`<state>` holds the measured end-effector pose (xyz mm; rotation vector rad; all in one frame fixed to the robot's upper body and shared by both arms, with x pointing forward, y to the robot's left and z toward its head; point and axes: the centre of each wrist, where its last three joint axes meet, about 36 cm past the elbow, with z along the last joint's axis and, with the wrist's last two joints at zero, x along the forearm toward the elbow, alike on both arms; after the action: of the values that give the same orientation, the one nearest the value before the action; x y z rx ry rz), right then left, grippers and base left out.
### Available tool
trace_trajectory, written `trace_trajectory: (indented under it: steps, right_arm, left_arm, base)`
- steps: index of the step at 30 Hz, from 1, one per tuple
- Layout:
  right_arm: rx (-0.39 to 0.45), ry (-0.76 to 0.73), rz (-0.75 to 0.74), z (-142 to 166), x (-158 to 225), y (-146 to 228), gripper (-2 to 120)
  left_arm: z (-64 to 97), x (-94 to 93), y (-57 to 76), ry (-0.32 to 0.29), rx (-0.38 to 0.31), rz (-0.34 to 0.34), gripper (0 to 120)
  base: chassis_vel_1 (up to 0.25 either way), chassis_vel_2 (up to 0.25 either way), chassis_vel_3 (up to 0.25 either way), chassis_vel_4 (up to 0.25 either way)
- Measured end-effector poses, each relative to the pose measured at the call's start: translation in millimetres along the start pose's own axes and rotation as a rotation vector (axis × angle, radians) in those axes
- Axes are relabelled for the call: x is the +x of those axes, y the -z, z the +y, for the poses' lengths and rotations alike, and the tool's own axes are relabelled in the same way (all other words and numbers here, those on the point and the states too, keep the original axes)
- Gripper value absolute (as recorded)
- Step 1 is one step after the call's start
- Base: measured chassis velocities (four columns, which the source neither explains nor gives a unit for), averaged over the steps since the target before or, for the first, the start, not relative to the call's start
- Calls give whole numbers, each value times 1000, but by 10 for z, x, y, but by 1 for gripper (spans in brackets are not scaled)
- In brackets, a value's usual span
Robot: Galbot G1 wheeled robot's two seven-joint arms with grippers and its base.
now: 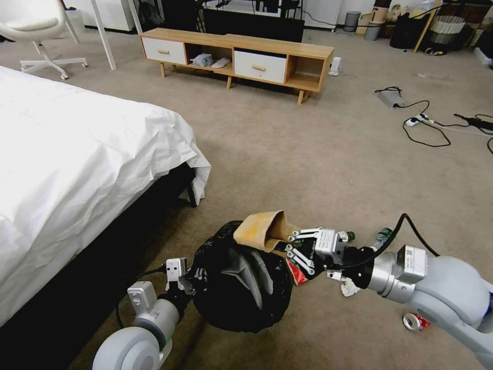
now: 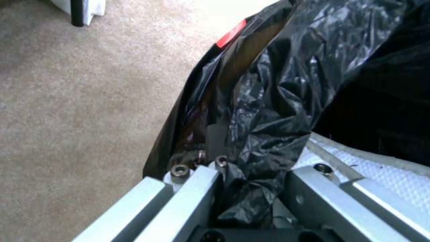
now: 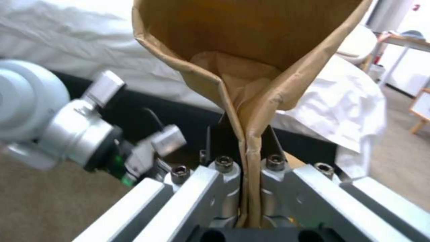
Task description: Pick up the trash bin and place the garbage on the floor into it.
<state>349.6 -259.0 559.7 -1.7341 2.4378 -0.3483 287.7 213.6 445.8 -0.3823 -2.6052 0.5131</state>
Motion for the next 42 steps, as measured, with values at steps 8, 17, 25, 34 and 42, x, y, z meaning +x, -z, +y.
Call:
trace_trajectory:
  steps: [8,17,25,34,42]
  right_arm:
    - [-38,8,-27,0,-124,-111,0]
    - [-92,-34,-70,-1,-332,-256,0]
    - [-140,5,-85,66,-520,-318,0]
    - [-171,58,-76,164,-619,-382,0]
    - [-180,65,-52,175,-584,-458,0]
  left_arm:
    - [-8,-28,3,-3,2,-1,0]
    - [23,-118,38,-7,1,-1,0]
    - [67,-142,103,3,10,-11,0]
    - [105,-154,126,13,19,-19,0]
    - [124,-179,196,29,67,-27,0]
  base:
    - [0,0,0,0]
    - [0,0,0,0]
    - [0,0,0,0]
    - [0,0,0,0]
    - [0,0,0,0]
